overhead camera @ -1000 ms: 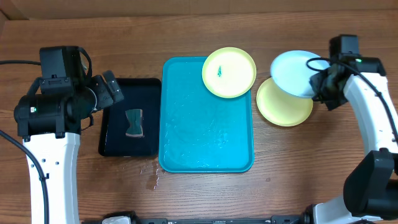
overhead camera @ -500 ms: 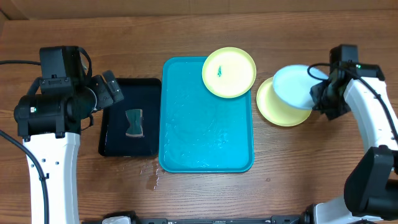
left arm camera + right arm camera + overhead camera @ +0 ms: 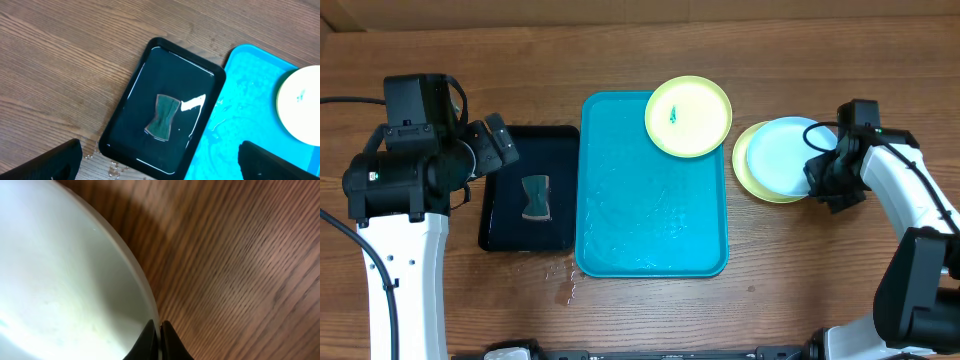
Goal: Clean dirty plates on tray and stack at the side
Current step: 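Carry the light blue plate right and set it on the yellow plate, then release the stacked plates and move the right gripper to the stained yellow plate, then grip the stained yellow plate rim and drag it onto the teal tray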
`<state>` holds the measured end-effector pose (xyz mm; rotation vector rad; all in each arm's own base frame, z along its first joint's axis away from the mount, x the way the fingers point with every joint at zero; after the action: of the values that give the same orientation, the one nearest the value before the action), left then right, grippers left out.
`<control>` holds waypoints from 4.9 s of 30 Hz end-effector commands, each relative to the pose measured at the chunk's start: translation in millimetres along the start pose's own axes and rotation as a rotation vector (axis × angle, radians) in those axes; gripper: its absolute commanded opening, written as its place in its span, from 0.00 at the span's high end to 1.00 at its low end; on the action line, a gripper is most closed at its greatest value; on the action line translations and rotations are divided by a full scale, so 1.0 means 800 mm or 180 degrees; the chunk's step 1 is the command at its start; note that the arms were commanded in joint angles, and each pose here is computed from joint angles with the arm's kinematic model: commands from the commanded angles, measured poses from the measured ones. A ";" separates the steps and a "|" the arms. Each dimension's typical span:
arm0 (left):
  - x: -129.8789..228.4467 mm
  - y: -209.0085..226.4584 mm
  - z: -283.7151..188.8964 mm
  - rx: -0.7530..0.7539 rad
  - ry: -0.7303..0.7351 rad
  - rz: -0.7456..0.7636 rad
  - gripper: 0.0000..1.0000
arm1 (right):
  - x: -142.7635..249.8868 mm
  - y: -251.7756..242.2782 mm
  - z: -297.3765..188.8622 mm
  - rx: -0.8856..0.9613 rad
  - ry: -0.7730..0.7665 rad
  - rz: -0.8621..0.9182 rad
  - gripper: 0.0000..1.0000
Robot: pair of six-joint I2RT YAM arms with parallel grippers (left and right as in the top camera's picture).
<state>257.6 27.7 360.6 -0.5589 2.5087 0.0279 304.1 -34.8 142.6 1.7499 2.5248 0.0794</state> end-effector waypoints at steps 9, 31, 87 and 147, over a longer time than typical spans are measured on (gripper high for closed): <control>-0.002 0.002 0.000 -0.0043 -0.0020 -0.0042 0.00 | 0.020 0.003 0.002 -0.0022 0.0074 -0.0132 0.96; -0.002 0.002 0.000 -0.0042 -0.0021 -0.0042 0.00 | 0.066 0.037 0.001 -0.0193 -0.0198 -0.1340 0.24; -0.002 0.002 0.000 -0.0043 -0.0020 -0.0042 0.00 | 0.112 0.196 0.023 -0.2169 -0.1584 -0.3281 0.45; -0.002 0.002 0.000 -0.0043 -0.0020 -0.0042 0.00 | 0.225 0.118 -0.002 -0.1510 0.0039 -0.2661 0.96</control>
<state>257.6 27.7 360.6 -0.5594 2.5086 0.0278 332.0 165.7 141.9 0.2984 2.7189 0.5496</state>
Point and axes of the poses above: each gripper's point midway between its finger pads, its own z axis out along the fingers, its own y axis along the line the jaws close on, x = y × z, the point moved 10 cm from there along -z, back along the fingers, and after that the axes turned 2 degrees about z, right-handed, at the moved point
